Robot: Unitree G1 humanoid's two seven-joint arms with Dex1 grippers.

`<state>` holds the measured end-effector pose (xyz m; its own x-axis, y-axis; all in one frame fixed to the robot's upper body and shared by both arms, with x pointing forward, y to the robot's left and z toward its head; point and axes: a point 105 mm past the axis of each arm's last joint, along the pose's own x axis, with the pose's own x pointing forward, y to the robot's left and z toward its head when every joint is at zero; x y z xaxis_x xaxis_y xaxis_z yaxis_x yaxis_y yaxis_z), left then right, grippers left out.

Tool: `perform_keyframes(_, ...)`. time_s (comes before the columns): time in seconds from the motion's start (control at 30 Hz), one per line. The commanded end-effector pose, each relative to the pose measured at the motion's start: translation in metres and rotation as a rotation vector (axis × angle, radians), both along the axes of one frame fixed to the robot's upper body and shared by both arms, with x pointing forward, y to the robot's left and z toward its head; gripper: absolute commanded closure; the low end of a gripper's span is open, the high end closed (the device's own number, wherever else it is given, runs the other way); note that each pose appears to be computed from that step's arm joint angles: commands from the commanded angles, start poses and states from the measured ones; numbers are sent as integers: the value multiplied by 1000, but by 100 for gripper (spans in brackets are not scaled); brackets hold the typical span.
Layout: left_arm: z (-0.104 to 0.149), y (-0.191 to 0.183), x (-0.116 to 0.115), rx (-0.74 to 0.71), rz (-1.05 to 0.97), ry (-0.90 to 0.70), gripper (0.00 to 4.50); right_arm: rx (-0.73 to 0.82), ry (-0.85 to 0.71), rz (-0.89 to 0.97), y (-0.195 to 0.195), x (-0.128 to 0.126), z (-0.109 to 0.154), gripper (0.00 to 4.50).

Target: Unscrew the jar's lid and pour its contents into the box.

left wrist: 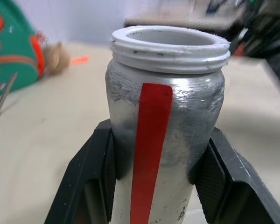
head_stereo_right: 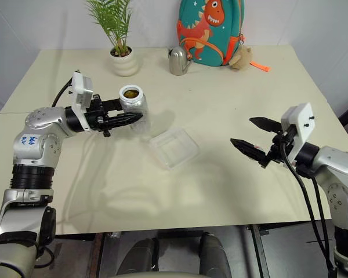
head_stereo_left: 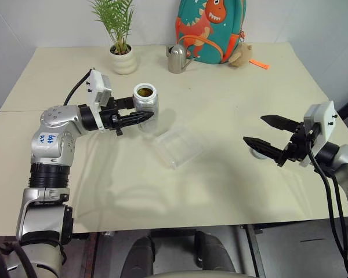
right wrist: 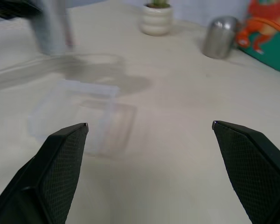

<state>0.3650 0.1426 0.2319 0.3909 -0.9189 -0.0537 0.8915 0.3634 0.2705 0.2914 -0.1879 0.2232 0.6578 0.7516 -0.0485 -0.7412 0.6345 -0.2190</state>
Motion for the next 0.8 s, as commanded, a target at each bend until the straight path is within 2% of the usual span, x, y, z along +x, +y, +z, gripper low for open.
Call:
perform_keyframes(0.03,15,-2,2,60,-10,-98,264,-75,-43,120,21,-13,11,2)
perform_keyframes(0.17,24,-5,8,94,15,-170,264,-131,-37,195,33,-22,6,2)
perform_keyframes(0.33,20,-10,11,151,47,-229,264,-141,-32,195,32,-24,0,2)
perform_keyframes(0.47,17,-21,10,251,60,-398,264,-140,-24,203,33,-26,-3,2)
perform_keyframes(0.63,24,-28,17,384,155,-773,264,-143,-18,189,31,-23,-7,2)
perform_keyframes(0.7,32,-33,17,485,199,-1035,264,-134,-19,177,30,-21,-8,2)
perform_keyframes(0.8,37,-40,16,584,223,-1333,264,-119,-20,166,30,-20,-8,2)
